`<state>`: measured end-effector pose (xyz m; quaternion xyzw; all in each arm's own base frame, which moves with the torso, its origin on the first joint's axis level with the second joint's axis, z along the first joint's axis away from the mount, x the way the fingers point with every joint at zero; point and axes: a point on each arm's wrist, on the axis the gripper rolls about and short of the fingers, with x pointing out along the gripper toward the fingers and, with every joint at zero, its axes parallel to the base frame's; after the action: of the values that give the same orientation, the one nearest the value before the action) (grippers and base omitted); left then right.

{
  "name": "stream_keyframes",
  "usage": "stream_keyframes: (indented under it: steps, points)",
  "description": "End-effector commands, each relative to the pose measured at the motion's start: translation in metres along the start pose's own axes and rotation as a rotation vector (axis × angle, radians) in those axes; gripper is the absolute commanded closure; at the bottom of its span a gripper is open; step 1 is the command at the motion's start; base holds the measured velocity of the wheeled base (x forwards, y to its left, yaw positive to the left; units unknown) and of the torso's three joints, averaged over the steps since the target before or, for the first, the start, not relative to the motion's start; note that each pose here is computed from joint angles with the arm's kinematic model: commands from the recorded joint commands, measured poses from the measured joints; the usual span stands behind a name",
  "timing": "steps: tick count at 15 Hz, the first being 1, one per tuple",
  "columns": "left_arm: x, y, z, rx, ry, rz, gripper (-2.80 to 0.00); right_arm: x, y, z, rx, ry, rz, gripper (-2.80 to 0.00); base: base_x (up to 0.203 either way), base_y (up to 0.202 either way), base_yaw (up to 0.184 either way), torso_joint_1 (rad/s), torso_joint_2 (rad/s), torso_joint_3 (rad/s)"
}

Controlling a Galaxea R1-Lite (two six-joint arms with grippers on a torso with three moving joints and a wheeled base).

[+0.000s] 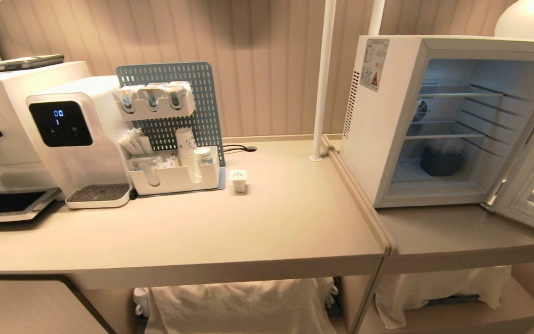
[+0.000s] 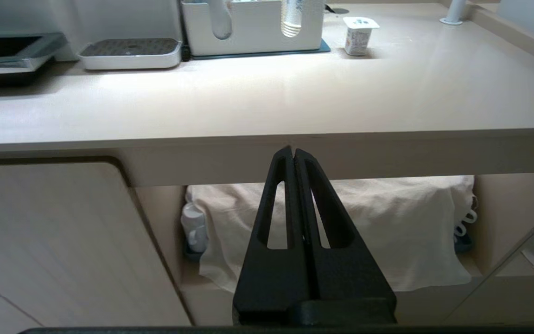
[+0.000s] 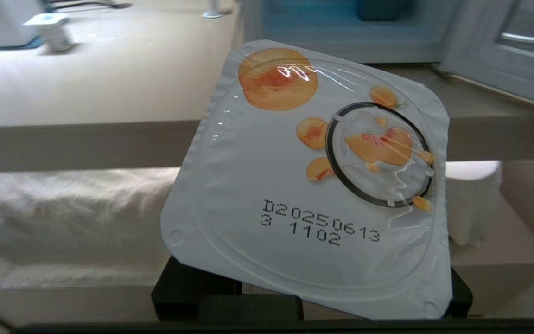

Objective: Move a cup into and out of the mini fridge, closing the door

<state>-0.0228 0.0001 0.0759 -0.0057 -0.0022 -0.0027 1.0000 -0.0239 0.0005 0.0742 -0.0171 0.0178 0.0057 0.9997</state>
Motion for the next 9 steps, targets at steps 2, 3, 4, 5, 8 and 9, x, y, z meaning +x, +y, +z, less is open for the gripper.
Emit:
stream_keyframes:
  steps: [2, 3, 4, 5, 8, 9]
  points:
    - [0.0000, -0.0001, 0.0000, -0.001, 0.000, 0.001, 0.00, 0.0002, -0.0001, 0.0000, -0.001, 0.004, -0.001, 0.00, 0.185, -0.179, -0.003, 0.007, 0.00, -0.004]
    - [0.0000, -0.0001, 0.0000, -0.001, 0.000, 0.002, 0.00, 0.0002, -0.0001, 0.0000, -0.001, 0.004, -0.001, 0.00, 0.207, -0.205, -0.003, 0.008, 0.01, 0.002]
    - [0.0000, -0.0001, 0.0000, -0.001, 0.000, 0.002, 0.00, 0.0002, -0.0001, 0.0000, -0.001, 0.004, -0.001, 0.00, 0.199, -0.198, -0.001, 0.002, 0.01, 0.002]
    - [0.0000, -0.0001, 0.0002, -0.001, -0.002, 0.001, 0.00, 0.0002, -0.0001, 0.0000, -0.001, 0.004, -0.001, 0.00, 0.190, -0.190, -0.001, 0.002, 0.00, 0.002]
    - [0.0000, -0.0001, 0.0002, -0.001, -0.002, 0.001, 0.00, 0.0002, -0.0001, 0.0000, -0.001, 0.004, -0.001, 0.00, 0.194, -0.195, 0.000, 0.003, 0.00, 0.002]
    - [0.0000, -0.0001, 0.0002, -0.001, -0.002, 0.001, 0.00, 0.0002, -0.0001, -0.0003, -0.001, 0.007, 0.000, 0.00, 0.157, -0.188, 0.006, 0.004, 0.01, -0.001]
